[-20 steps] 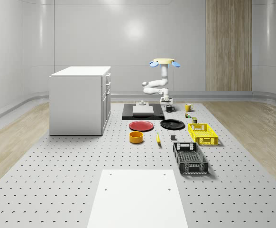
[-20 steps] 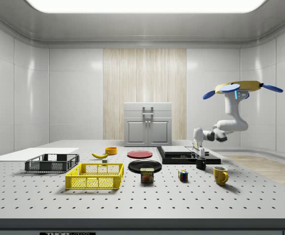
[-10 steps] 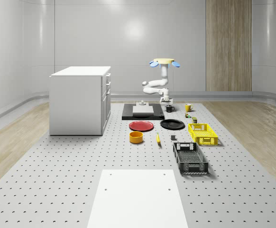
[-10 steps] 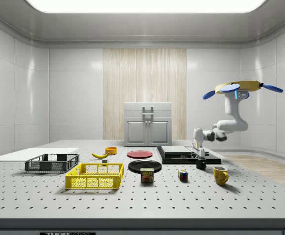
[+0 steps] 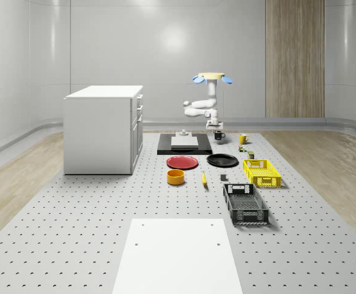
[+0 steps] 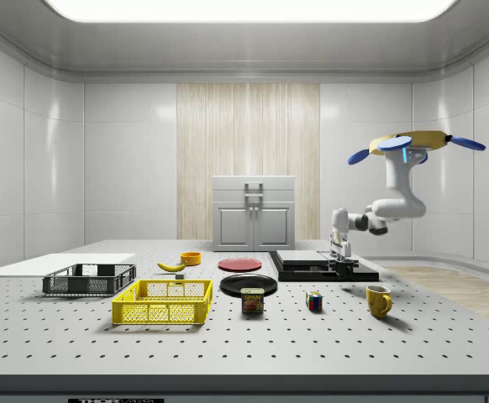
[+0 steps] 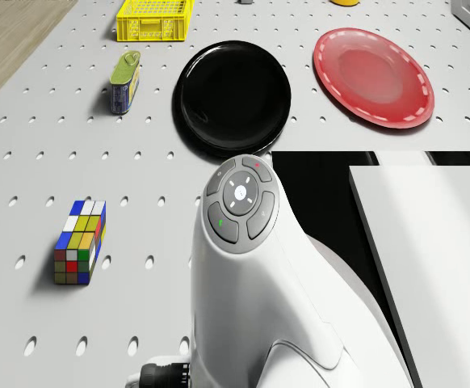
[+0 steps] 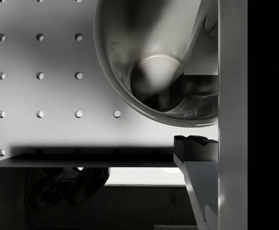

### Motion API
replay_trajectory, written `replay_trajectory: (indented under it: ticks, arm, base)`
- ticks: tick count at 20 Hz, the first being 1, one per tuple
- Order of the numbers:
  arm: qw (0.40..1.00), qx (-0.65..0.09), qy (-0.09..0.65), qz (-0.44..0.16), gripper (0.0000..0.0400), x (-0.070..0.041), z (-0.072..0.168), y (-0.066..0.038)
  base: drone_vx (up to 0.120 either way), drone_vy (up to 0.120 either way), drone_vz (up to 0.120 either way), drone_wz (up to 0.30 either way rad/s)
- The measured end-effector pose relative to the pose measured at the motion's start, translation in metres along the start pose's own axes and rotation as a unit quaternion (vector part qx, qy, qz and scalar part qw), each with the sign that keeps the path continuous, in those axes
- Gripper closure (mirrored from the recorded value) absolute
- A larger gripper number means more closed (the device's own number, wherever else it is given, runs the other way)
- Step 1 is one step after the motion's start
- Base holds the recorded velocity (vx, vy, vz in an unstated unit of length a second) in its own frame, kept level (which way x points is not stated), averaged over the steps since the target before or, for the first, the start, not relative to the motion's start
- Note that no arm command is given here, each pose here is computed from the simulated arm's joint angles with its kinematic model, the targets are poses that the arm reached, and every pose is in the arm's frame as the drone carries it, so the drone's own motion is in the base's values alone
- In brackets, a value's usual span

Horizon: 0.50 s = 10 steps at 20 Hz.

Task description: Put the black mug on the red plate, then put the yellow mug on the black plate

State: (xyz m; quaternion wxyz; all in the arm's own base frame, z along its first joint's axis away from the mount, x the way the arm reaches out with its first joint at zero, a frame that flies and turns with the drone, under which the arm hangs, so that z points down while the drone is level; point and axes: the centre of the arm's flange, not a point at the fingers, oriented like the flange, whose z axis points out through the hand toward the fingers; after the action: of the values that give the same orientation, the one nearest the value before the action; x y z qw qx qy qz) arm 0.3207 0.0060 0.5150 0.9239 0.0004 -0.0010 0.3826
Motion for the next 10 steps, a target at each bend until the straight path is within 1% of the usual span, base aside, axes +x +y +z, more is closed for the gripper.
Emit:
replay_trajectory:
  ticks: [4,5,6,8,10]
  arm:
    - [1.0,0.0,0.0,0.0,0.029,0.0,-0.008,0.0]
    - [1.0,0.0,0.0,0.0,0.029,0.0,-0.009,0.0]
    - [1.0,0.0,0.0,0.0,0.029,0.0,-0.01,0.0]
    - [1.0,0.0,0.0,0.0,0.029,0.0,-0.012,0.0]
    - [1.0,0.0,0.0,0.0,0.029,0.0,-0.013,0.0]
  base:
    - [0.0,0.0,0.12,0.0]
    - [0.04,0.0,0.12,0.0]
    - [0.12,-0.08,0.12,0.0]
    - [0.12,-0.12,0.12,0.0]
    - [0.12,-0.12,0.02,0.0]
